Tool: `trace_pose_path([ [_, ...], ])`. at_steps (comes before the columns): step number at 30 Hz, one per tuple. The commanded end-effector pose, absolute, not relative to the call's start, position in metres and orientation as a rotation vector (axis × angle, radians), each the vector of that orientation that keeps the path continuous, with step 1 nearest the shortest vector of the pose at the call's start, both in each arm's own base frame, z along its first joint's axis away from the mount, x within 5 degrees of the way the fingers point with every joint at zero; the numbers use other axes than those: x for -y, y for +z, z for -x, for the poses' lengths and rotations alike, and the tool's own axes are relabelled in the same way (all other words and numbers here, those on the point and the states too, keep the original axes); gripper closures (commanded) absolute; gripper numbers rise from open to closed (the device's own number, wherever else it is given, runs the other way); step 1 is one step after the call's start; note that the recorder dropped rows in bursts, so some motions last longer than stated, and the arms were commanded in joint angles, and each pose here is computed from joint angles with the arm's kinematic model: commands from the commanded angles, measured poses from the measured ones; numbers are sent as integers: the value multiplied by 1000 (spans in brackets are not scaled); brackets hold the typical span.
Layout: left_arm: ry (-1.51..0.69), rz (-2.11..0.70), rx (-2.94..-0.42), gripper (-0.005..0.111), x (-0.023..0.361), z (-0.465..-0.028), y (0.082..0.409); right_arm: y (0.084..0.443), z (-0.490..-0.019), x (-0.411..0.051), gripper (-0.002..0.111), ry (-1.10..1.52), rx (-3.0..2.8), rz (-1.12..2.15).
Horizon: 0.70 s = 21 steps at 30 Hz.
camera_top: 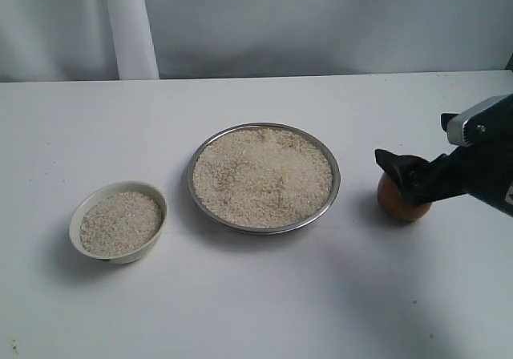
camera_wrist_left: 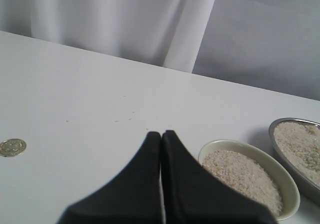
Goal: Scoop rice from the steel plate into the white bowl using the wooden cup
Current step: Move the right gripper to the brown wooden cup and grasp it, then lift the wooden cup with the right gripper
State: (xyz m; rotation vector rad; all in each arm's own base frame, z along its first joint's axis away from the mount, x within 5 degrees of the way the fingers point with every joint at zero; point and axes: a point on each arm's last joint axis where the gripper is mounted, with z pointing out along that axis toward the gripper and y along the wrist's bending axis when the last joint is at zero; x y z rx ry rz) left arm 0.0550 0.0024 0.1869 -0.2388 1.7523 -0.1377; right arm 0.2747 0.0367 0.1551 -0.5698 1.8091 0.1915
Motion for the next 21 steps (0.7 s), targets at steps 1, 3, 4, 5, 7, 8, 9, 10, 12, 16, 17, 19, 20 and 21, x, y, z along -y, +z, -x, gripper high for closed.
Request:
trace_pose_path([
  [1,-147,237,-1737,107,-2,-55,189,144,-268,-35,3,188,-1767,543],
  [3,-147,237,-1737,107,-2,-55,189,138,-267,-33,3,185,-1766,492],
  [4,-147,237,-1737,107,-2,-55,189,134,-267,-33,3,181,-1774,493],
  [5,-147,237,-1737,107,-2,-55,189,130,-267,-32,3,173,-1789,508],
  [7,-147,237,-1737,107,-2,-55,189,120,-267,-33,3,180,-1822,525],
  [8,-147,237,-1737,107,-2,-55,189,114,-267,-33,3,185,-1843,522],
  [9,-147,237,-1737,107,-2,-55,189,109,-268,-33,3,191,-1860,520],
  [10,-147,237,-1737,107,-2,-55,189,104,-268,-33,3,195,-1871,515],
  [12,-147,237,-1737,107,-2,-55,189,96,-268,-33,3,210,-1861,495],
  [16,-147,237,-1737,107,-2,-55,189,86,-272,-27,3,175,-1889,407],
  [17,-147,237,-1737,107,-2,-55,189,82,-272,-26,3,165,-1896,401],
  [19,-147,237,-1737,107,-2,-55,189,79,-272,-27,3,178,-1875,409],
  [20,-147,237,-1737,107,-2,-55,189,76,-272,-27,3,182,-1875,403],
  [21,-147,237,-1737,107,-2,-55,189,76,-272,-27,3,181,-1872,402],
])
